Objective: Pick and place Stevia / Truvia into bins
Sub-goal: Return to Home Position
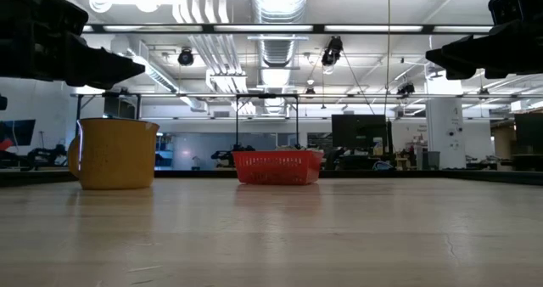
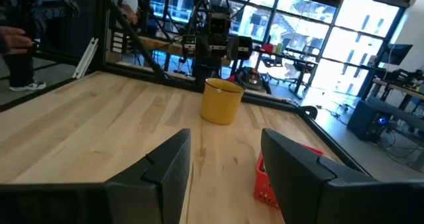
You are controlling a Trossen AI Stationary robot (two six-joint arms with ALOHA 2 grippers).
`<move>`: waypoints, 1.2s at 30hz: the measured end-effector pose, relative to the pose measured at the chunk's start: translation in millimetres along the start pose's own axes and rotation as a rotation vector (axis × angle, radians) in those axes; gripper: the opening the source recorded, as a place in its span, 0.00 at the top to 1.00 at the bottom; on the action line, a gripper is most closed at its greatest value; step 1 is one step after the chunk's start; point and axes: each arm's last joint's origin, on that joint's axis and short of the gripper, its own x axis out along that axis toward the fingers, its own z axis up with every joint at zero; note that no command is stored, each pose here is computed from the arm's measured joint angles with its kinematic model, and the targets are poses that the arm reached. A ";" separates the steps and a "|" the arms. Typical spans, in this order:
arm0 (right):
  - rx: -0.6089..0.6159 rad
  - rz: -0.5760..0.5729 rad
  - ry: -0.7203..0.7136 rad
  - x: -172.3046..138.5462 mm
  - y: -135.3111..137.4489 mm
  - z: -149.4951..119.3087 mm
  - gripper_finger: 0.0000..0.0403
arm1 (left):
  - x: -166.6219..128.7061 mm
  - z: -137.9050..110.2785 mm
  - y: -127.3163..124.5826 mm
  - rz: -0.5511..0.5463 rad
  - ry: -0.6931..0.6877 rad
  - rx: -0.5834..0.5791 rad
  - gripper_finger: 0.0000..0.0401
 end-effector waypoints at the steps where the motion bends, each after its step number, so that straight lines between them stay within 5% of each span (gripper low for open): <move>1: -0.001 0.000 0.000 0.0 0.0 0.0 0.56 | 0.3 -0.2 0.0 -0.001 0.003 0.000 0.54; 36: 0.000 0.000 0.000 0.0 0.0 0.0 0.56 | 4.9 -6.2 -1.1 -0.013 0.076 0.000 0.54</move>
